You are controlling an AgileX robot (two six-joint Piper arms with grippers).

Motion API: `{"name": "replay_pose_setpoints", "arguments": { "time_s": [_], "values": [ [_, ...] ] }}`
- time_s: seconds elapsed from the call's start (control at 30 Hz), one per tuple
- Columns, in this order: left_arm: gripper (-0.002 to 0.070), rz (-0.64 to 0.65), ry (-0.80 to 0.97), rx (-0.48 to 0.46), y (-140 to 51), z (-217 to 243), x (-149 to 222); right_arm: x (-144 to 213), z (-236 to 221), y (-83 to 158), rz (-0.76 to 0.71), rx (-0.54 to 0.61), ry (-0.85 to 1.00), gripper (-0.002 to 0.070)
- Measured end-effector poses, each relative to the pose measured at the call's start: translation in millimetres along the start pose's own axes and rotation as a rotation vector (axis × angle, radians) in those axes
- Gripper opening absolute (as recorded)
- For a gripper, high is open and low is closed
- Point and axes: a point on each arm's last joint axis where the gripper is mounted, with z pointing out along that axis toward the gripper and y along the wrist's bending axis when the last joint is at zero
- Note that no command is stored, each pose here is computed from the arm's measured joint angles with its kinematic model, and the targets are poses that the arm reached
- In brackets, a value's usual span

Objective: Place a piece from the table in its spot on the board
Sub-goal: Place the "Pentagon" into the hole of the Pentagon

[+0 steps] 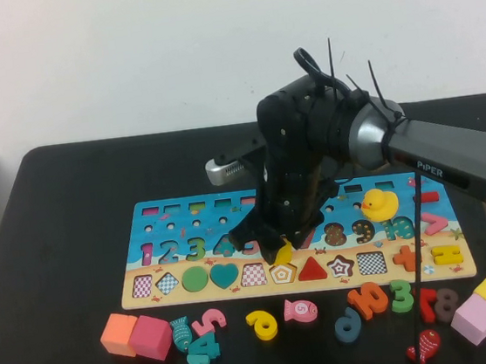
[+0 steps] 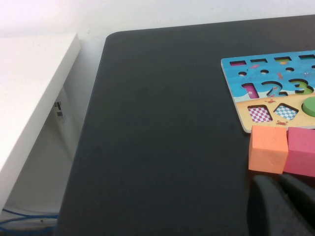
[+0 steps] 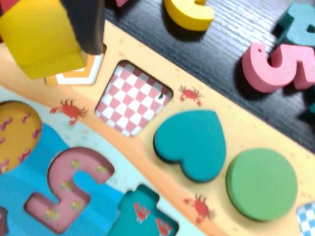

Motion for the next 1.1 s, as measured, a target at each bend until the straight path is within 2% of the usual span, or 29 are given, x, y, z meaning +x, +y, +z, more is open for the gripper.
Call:
{"name": "replay_pose_setpoints", "arguments": {
  "time_s": [1.1],
  "values": [
    [-0.0001,0.002,0.0,0.0,0.0,0.0,0.0,2.2,1.6,-0.3,0.04,0.003,0.026,0.0363]
  ]
}}
